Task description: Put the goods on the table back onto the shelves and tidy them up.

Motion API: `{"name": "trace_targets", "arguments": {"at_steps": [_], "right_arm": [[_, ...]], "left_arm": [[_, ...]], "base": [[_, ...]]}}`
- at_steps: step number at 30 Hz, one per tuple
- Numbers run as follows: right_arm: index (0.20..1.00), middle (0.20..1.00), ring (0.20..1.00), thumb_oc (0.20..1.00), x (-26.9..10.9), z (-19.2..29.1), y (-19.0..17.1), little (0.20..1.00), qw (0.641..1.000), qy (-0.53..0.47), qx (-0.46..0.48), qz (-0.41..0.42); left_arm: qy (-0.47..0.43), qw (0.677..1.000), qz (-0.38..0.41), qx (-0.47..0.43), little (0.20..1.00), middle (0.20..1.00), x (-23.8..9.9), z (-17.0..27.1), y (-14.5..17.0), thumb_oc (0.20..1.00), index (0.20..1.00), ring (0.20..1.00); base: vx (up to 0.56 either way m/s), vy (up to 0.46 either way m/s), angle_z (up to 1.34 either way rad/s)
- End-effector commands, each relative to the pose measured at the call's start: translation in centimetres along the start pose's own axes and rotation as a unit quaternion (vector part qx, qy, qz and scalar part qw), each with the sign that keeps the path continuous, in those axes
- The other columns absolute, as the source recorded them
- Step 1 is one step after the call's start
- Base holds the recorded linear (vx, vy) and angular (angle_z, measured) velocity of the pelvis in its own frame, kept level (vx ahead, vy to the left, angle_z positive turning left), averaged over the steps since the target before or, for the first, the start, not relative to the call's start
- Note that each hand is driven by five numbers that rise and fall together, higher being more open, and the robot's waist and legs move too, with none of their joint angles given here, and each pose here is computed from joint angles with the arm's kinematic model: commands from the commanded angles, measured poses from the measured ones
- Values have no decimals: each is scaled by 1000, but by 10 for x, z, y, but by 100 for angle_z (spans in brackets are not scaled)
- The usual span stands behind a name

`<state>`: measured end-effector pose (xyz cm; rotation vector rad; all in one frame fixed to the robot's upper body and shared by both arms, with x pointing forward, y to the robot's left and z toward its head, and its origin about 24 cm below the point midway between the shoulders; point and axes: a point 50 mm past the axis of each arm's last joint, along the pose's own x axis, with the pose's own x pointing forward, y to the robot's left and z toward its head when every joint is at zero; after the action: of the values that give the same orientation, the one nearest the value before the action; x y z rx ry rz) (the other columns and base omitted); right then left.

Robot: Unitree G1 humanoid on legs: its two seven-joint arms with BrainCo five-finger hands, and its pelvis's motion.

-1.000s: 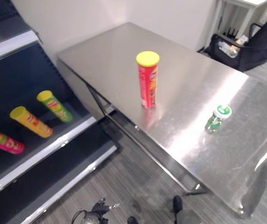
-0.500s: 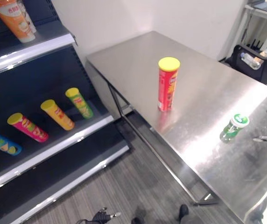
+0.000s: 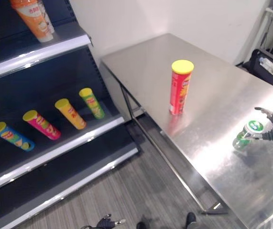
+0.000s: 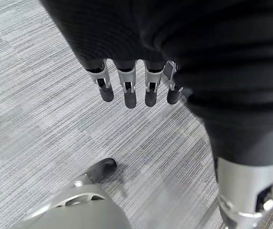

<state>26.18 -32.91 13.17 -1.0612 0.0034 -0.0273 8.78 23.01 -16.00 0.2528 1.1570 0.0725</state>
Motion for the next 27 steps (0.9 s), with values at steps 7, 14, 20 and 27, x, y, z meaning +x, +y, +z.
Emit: {"name": "trace_targets", "arguments": {"at_steps": [7,14,20,27], "right_arm": [[1000,1000,1000,1000,10,15,3,1000,999,-37,13,3],[200,200,200,200,11,15,11,200,999,-35,2,26],[200,200,200,200,7,16,10,200,999,-38,-3,23],[200,200,200,200,-2,19,-4,200,998,-51,-28,-5]], "left_arm": [[-10,1000,12,22,1000,1000,3,12,10,1000,1000,1000],[-14,1000,13,23,1000,1000,3,13,11,1000,1000,1000],[-13,1000,16,23,1000,1000,3,12,12,1000,1000,1000],[-10,1000,21,19,1000,1000,2,9,15,1000,1000,1000]], "base": [[3,-6,3],[1,-1,0],[0,0,0],[-5,-26,1]]}}
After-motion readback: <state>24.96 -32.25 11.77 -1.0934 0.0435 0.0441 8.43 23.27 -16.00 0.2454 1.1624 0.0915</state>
